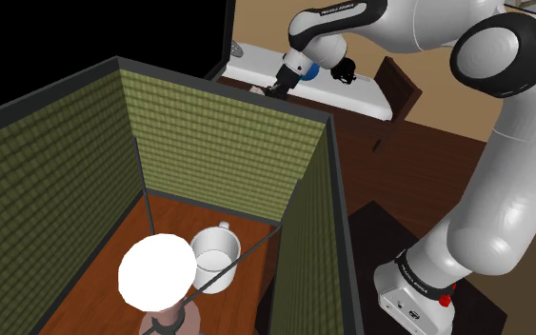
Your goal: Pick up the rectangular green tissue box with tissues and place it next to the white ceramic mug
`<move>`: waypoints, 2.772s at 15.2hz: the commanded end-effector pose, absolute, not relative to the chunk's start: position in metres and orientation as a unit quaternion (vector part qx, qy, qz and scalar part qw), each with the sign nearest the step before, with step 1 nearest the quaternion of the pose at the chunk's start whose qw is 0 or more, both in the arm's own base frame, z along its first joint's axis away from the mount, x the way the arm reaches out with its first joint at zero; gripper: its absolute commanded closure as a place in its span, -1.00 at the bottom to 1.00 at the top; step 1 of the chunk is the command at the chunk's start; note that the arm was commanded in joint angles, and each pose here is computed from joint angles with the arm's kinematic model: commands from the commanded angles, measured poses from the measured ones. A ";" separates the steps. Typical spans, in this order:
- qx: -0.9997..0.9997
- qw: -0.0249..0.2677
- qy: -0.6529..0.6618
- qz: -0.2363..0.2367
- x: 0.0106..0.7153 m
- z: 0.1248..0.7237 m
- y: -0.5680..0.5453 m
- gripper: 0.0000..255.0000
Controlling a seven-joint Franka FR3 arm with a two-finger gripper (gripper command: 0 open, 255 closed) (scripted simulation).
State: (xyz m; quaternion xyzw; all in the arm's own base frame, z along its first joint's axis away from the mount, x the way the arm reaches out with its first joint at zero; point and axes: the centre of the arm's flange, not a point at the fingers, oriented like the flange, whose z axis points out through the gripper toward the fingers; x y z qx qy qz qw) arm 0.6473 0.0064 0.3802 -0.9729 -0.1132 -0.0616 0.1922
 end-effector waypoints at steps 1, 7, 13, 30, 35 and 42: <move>-0.973 0.192 -0.113 -0.062 0.646 0.391 0.005 1.00; -0.973 0.192 -0.113 -0.062 0.646 0.423 0.005 1.00; -0.973 0.192 -0.113 -0.062 0.646 0.455 0.005 1.00; -0.973 0.192 -0.113 -0.062 0.646 0.544 0.005 1.00; -0.973 0.192 -0.113 -0.062 0.646 0.571 0.005 1.00; -0.973 0.192 -0.113 -0.062 0.617 0.588 0.032 1.00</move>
